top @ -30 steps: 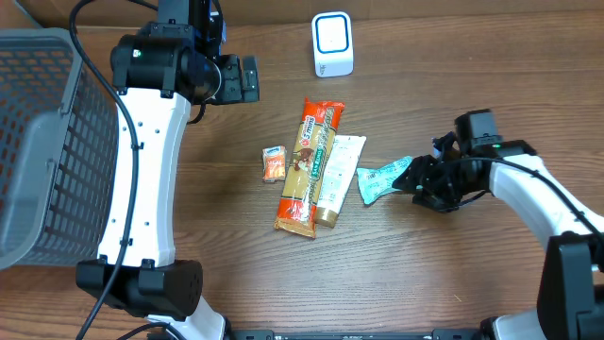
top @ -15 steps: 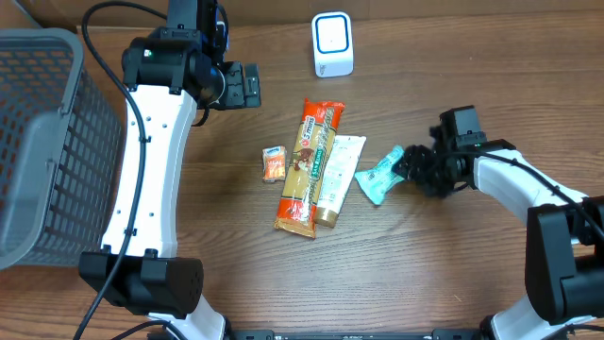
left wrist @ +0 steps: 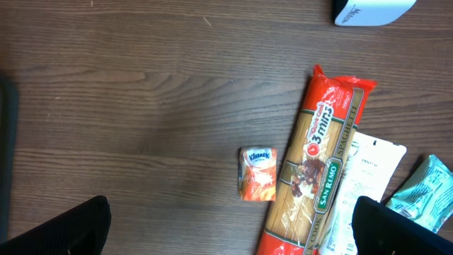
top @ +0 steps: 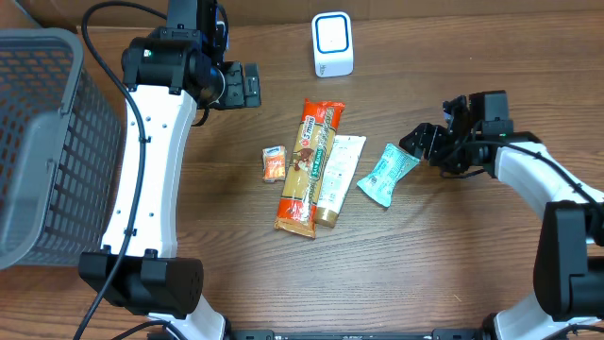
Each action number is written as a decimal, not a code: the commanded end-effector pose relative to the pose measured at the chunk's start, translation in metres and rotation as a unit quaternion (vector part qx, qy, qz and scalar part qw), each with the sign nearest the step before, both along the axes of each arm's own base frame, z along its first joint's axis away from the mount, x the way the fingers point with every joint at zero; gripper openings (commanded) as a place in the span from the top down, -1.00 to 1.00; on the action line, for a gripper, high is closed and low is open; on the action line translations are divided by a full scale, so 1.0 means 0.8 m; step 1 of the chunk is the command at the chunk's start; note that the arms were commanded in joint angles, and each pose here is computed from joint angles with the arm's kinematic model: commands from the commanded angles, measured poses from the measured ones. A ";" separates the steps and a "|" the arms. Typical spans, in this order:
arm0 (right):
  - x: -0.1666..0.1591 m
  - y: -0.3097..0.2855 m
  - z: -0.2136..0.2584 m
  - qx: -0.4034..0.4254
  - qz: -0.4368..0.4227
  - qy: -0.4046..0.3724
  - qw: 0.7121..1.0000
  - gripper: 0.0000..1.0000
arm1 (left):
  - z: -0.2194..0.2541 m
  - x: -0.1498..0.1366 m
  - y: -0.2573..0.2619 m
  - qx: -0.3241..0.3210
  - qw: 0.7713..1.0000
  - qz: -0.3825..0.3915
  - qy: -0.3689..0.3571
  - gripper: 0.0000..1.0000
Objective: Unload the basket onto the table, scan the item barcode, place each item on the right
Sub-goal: 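Close the right gripper on the green packet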
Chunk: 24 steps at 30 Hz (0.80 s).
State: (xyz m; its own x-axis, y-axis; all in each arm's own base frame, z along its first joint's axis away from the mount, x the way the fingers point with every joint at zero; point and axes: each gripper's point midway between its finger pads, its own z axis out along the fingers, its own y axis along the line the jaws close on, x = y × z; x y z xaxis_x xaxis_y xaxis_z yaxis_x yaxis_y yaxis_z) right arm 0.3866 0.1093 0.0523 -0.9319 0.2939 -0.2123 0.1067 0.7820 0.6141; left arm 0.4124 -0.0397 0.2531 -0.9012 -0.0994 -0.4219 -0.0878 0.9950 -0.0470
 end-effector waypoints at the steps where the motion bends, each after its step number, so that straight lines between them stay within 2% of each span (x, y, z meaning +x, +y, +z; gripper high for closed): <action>1: -0.019 0.019 0.016 0.082 -0.024 0.075 0.994 -0.49 | -0.005 0.002 0.004 0.006 1.000 0.007 0.004 -0.99; 6: -0.061 0.053 0.000 0.063 0.014 0.129 0.989 -0.42 | -0.005 0.002 0.004 0.006 1.000 0.007 0.004 -1.00; 9: -0.066 0.068 -0.014 0.003 0.025 0.119 0.993 -0.39 | -0.005 0.002 0.005 0.006 1.000 0.008 0.004 -1.00; 12: -0.065 0.061 -0.030 -0.060 -0.013 0.124 0.990 -0.39 | -0.005 0.002 0.005 0.006 1.000 0.008 0.004 -1.00; 16: -0.058 0.055 -0.030 -0.067 -0.014 0.111 0.991 -0.40 | -0.005 0.002 0.005 0.006 1.000 0.008 0.004 -1.00; 20: -0.038 0.044 -0.007 -0.056 0.060 0.051 0.995 -0.40 | -0.005 0.002 0.005 0.006 1.000 0.008 0.004 -1.00; 24: -0.003 0.015 0.027 -0.102 0.113 -0.023 0.988 -0.47 | -0.005 0.002 0.005 0.006 1.000 0.008 0.004 -1.00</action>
State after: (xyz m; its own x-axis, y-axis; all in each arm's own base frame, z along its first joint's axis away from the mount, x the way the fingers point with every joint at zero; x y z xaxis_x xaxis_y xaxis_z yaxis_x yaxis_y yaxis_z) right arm 0.3477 0.1341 0.0436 -0.9784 0.1890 -0.0841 0.1246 0.8627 0.4902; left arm 0.4128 -0.0398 0.2533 -0.9004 -0.0995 -0.4236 -0.0877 0.9950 -0.0474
